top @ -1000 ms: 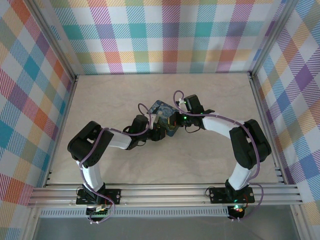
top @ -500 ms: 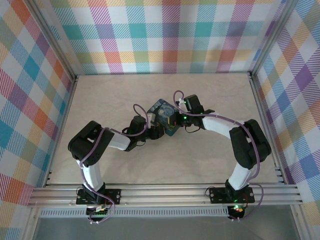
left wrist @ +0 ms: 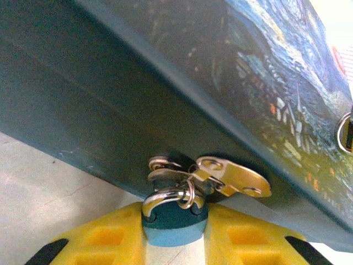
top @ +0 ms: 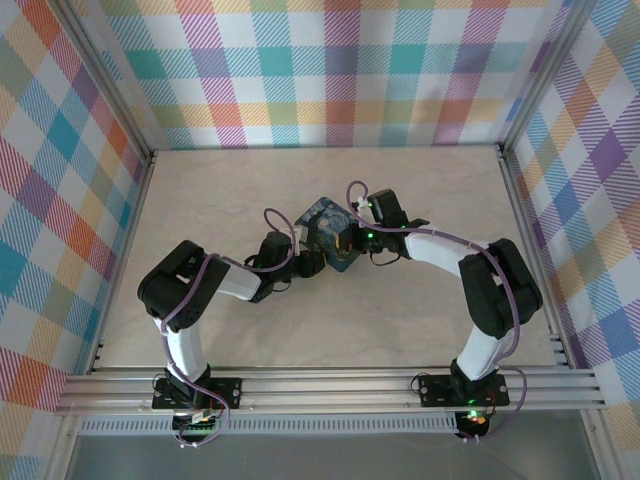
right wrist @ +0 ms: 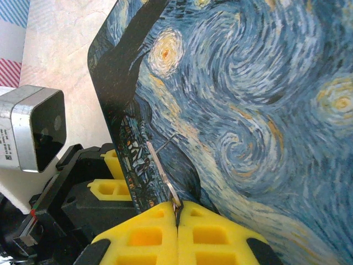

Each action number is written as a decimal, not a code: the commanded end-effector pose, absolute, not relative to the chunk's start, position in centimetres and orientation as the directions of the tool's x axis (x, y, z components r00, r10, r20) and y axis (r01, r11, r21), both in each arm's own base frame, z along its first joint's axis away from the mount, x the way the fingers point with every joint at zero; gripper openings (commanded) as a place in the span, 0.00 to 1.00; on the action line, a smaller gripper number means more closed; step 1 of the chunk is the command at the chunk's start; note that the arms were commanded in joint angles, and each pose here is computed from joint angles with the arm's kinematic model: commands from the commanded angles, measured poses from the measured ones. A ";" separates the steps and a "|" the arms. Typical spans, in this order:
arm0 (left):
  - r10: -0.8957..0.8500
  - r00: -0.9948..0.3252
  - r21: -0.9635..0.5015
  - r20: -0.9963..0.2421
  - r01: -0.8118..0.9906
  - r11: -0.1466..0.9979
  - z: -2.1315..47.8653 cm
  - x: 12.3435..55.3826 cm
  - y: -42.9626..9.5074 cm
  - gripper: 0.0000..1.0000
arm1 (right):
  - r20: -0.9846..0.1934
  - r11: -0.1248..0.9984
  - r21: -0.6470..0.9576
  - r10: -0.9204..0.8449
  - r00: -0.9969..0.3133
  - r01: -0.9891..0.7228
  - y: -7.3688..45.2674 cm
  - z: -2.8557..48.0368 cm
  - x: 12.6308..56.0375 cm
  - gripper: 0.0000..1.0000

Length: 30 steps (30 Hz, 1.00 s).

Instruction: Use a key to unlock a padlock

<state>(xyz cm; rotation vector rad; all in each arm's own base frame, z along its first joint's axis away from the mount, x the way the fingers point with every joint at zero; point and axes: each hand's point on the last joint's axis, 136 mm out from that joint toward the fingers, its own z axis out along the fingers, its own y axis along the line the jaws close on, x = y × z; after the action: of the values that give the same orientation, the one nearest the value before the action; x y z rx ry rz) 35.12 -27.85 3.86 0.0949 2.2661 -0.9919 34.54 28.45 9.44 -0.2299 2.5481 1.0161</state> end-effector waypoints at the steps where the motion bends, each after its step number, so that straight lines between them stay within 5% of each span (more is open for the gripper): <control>1: -0.225 -0.761 -0.630 -0.609 0.291 0.720 4.1 36.7 -27.4 0.25 | -0.311 0.761 0.604 -0.051 -0.949 -0.239 27.5 6.4 32.1 0.00; 16: -0.225 -0.785 -0.682 -0.577 0.312 0.661 5.9 35.7 -28.4 0.21 | -0.480 0.752 0.561 -0.043 -0.876 -0.345 26.4 11.1 32.2 0.00; 30: -0.210 -0.804 -0.708 -0.556 0.327 0.626 8.6 33.1 -30.0 0.20 | -0.537 0.713 0.538 -0.121 -0.835 -0.450 26.9 9.3 26.5 0.00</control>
<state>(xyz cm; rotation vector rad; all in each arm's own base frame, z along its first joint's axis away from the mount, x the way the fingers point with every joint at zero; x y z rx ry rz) 33.55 -29.38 6.40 0.0712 2.2775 -1.0978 26.10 26.19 8.72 -0.4002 2.5157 0.9451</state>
